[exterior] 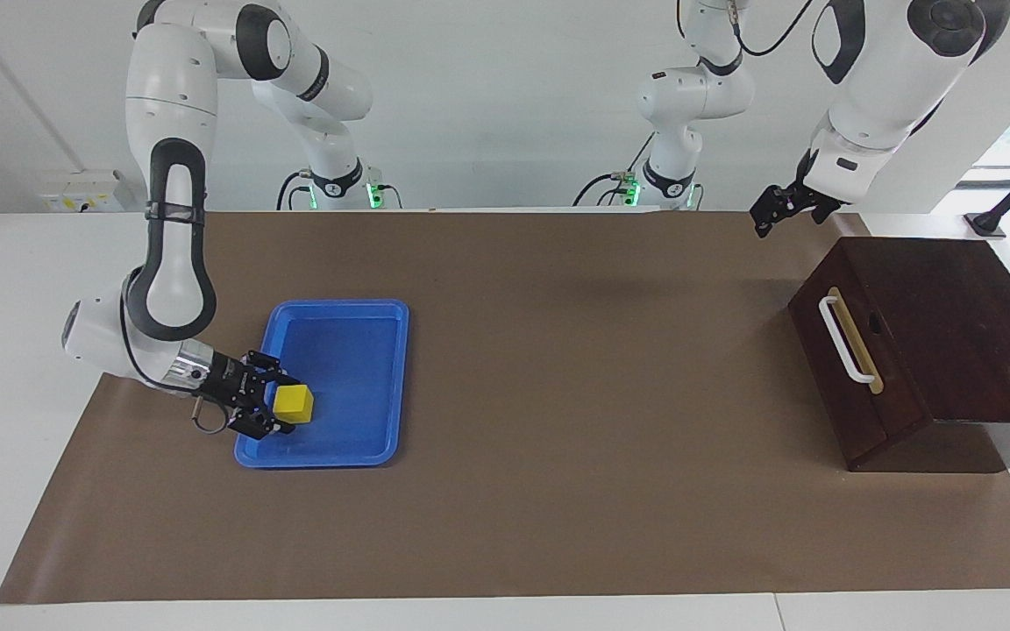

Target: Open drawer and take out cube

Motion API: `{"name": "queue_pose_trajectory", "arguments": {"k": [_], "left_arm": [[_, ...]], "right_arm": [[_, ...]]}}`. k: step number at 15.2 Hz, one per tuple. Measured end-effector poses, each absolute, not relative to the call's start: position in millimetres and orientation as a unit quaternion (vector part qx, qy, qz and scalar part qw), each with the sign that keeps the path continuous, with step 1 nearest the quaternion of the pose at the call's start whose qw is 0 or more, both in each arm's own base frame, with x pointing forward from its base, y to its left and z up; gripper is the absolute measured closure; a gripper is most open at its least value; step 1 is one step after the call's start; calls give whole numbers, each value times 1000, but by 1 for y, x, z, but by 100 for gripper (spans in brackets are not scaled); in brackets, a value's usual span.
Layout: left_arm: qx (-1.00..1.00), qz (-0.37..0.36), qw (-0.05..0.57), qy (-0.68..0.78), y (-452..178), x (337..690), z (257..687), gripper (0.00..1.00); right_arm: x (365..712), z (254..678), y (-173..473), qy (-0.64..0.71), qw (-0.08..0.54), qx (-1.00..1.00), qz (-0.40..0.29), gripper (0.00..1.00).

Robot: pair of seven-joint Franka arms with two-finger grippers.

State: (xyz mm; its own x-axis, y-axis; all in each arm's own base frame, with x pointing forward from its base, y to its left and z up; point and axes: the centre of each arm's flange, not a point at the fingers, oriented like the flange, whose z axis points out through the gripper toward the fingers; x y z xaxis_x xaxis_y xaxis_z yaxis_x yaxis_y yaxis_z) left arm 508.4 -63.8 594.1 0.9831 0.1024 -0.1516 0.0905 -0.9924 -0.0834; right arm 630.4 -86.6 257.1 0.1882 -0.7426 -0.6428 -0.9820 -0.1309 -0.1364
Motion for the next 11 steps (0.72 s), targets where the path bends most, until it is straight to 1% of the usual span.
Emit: {"name": "queue_pose_trajectory", "arguments": {"k": [2, 4, 7, 9, 11], "left_arm": [[-996, 80, 29, -40, -66, 508, 594, 0], [-995, 87, 24, -40, -62, 511, 588, 0], [-994, 100, 22, -38, -62, 525, 574, 0], [-993, 108, 20, -43, -56, 536, 568, 0], [-993, 106, 19, -50, -49, 539, 575, 0]], "right_arm": [[633, 266, -85, 590, 277, -725, 222, 0], [638, 289, -83, 572, 263, -744, 226, 0], [648, 359, -81, 534, 235, -782, 218, 0], [646, 410, -75, 509, 219, -808, 201, 0], [638, 458, -57, 478, 198, -835, 186, 0]]}}
